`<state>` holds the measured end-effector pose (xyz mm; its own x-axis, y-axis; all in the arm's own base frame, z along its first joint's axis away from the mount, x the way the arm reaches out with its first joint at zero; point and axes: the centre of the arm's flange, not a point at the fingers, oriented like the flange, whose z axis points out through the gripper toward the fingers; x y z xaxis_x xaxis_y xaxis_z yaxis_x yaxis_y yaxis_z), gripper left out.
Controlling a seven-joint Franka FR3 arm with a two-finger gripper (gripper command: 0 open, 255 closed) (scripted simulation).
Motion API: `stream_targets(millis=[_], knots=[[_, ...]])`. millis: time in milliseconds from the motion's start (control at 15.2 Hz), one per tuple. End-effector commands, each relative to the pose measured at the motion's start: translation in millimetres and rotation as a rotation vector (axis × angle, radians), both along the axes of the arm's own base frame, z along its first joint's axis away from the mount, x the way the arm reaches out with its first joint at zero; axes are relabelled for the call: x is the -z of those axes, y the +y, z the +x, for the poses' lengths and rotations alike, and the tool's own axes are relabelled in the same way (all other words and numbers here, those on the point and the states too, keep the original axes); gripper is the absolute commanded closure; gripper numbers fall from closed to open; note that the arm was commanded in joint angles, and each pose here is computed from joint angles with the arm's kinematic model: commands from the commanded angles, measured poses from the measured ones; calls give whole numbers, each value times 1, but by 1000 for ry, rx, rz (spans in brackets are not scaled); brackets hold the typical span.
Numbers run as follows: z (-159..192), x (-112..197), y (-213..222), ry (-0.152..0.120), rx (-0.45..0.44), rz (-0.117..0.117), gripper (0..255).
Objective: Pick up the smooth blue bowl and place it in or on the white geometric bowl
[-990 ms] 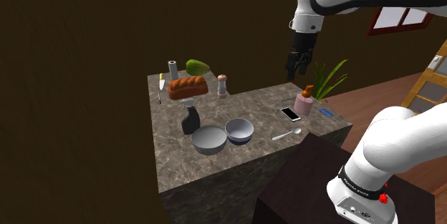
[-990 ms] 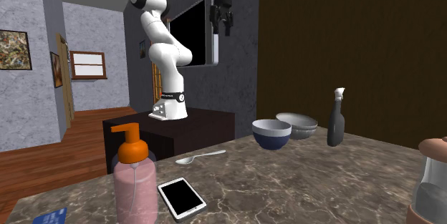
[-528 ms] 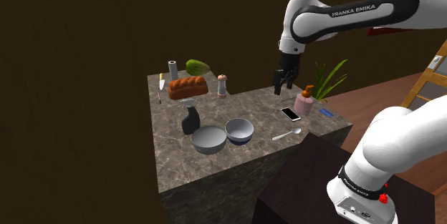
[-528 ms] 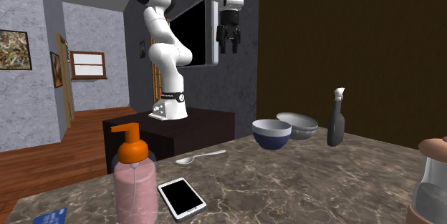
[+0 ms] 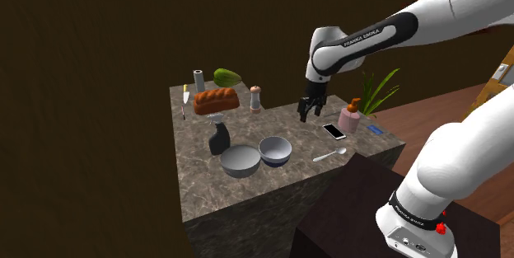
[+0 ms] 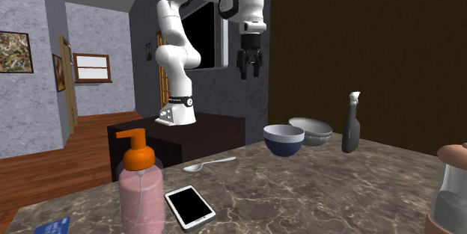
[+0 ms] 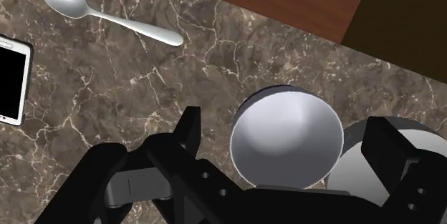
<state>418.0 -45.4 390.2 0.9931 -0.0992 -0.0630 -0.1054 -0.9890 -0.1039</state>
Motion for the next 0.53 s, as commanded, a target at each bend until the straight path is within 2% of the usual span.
stream_targets(millis=[0,462], knots=[[11,25,-4,-5,11,2,0],[53,106,-16,-14,46,11,0]])
